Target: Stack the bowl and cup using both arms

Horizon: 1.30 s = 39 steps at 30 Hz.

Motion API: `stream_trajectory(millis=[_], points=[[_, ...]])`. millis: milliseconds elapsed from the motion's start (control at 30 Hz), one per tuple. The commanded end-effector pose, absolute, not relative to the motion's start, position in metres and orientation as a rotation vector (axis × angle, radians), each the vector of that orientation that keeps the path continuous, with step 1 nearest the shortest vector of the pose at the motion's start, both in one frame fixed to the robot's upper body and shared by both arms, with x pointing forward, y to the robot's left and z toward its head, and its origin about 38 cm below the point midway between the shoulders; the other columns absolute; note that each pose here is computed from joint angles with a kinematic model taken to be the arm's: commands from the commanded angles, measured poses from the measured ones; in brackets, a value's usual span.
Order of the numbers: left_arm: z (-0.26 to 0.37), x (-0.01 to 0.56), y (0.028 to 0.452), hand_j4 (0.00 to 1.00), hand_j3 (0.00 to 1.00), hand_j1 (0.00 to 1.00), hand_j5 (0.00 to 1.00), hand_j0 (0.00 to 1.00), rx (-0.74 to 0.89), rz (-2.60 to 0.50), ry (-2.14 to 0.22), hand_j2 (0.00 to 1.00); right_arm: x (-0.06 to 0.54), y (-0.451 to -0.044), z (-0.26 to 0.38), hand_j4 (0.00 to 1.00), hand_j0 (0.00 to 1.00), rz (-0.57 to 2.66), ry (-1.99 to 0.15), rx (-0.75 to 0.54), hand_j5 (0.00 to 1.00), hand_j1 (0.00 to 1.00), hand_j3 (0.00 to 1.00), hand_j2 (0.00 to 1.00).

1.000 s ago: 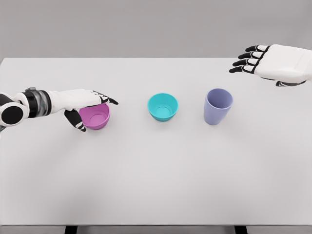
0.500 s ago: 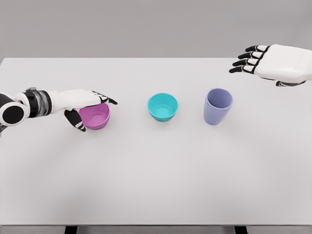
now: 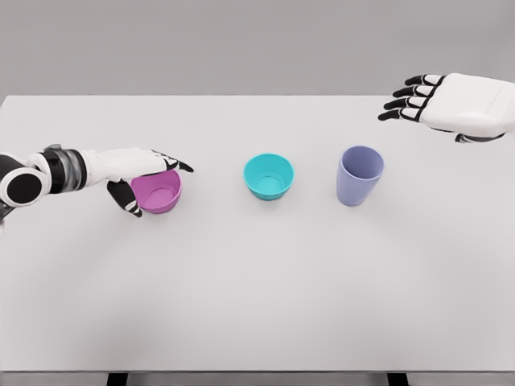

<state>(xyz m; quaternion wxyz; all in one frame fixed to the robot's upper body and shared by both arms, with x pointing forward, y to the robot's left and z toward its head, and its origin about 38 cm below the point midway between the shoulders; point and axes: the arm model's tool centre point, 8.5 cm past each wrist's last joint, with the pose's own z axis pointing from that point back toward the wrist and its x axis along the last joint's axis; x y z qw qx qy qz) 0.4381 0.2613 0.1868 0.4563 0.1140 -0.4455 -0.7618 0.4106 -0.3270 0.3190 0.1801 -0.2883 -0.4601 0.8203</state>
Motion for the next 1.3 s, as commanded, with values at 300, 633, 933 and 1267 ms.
stream_trajectory(millis=[300,633,933,1267], points=[[0.1841,0.4390,0.2614,1.00,1.00,1.00,1.00,1.00,0.279,-1.874,-1.094,1.00,0.4106,-0.3274,0.3188,1.00,1.00,2.314,-1.301,-0.812,1.00,1.00,1.00,1.00],[0.1814,0.4379,0.2618,1.00,1.00,1.00,1.00,1.00,0.279,-1.877,-1.087,1.00,0.4107,-0.3273,0.3194,1.00,1.00,2.313,-1.302,-0.814,1.00,1.00,1.00,1.00],[0.1819,0.4381,0.2628,0.84,0.84,0.84,0.84,0.84,0.282,-1.875,-1.086,0.84,0.4107,-0.3273,0.3194,1.00,1.00,2.314,-1.302,-0.814,1.00,1.00,1.00,1.00],[0.1831,0.4386,0.2628,0.80,0.80,0.80,0.80,0.80,0.283,-1.873,-1.089,0.80,0.4107,-0.3273,0.3194,1.00,1.00,2.313,-1.302,-0.814,1.00,1.00,1.00,1.00]])
